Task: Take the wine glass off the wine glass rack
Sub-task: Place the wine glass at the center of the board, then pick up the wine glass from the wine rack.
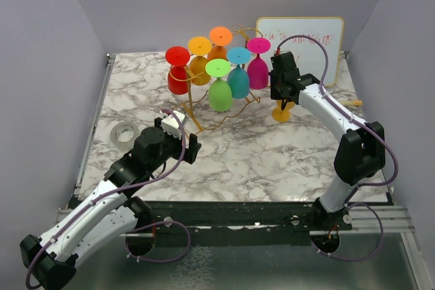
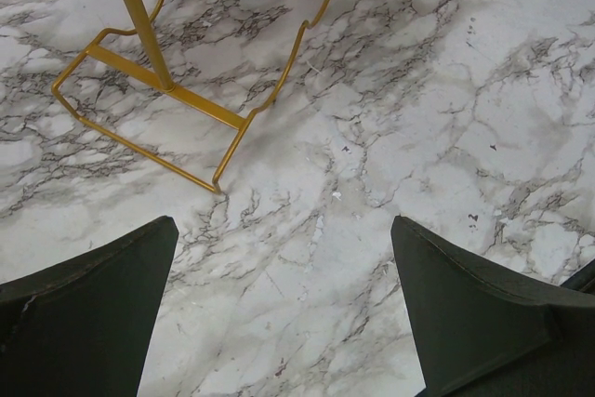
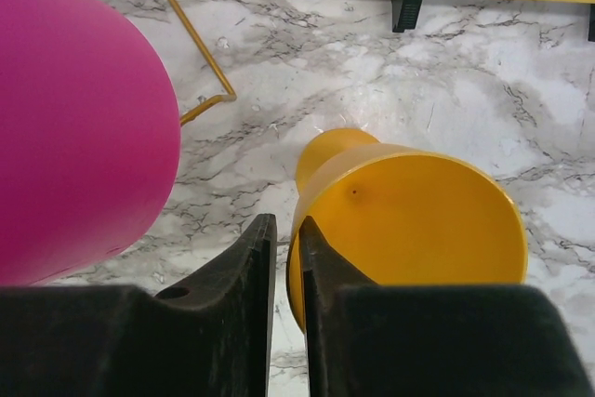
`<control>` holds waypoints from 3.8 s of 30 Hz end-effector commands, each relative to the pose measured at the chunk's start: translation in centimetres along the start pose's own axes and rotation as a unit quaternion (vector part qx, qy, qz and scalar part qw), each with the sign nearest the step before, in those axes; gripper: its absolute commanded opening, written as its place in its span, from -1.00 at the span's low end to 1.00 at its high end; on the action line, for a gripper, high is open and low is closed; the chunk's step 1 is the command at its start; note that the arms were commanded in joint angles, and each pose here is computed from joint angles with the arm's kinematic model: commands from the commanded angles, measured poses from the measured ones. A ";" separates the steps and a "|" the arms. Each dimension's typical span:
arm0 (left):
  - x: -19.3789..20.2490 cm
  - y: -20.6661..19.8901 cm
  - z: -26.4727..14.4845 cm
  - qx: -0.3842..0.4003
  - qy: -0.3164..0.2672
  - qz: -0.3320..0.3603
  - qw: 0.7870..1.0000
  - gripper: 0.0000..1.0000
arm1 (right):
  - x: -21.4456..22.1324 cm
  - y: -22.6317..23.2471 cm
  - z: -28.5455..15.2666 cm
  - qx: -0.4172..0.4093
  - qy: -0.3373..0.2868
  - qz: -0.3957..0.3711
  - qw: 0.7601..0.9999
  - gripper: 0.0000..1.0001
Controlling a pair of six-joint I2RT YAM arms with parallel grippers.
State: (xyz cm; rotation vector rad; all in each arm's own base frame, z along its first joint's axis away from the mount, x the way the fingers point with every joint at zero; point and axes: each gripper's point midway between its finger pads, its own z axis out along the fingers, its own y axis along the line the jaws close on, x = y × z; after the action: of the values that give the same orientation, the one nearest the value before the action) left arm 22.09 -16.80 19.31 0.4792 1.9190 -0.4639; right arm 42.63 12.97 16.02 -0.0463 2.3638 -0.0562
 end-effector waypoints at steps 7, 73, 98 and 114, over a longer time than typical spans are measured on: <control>-1.4 0.4 -0.4 -0.012 -0.016 0.001 1.000 0.98 | -0.6 0.0 -0.8 -0.009 0.003 -0.022 1.000 -0.53; -1.5 0.5 -0.3 -0.007 -0.022 -0.005 1.000 0.98 | -9.0 17.3 -20.6 -0.506 -0.131 0.324 0.789 0.19; -1.2 0.0 0.0 0.008 -0.008 -0.002 1.000 0.98 | -10.7 18.3 -19.1 -0.504 -0.144 0.393 0.756 -0.16; -1.2 0.0 -0.1 0.008 -0.008 -0.001 1.000 0.98 | -10.9 18.7 -19.5 -0.527 -0.132 0.417 0.728 -0.41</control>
State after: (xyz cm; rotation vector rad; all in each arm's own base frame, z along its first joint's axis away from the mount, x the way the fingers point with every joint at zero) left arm 22.43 -16.60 18.86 0.4729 1.9396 -0.4621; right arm 36.60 32.31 35.86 0.4386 1.6511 1.5650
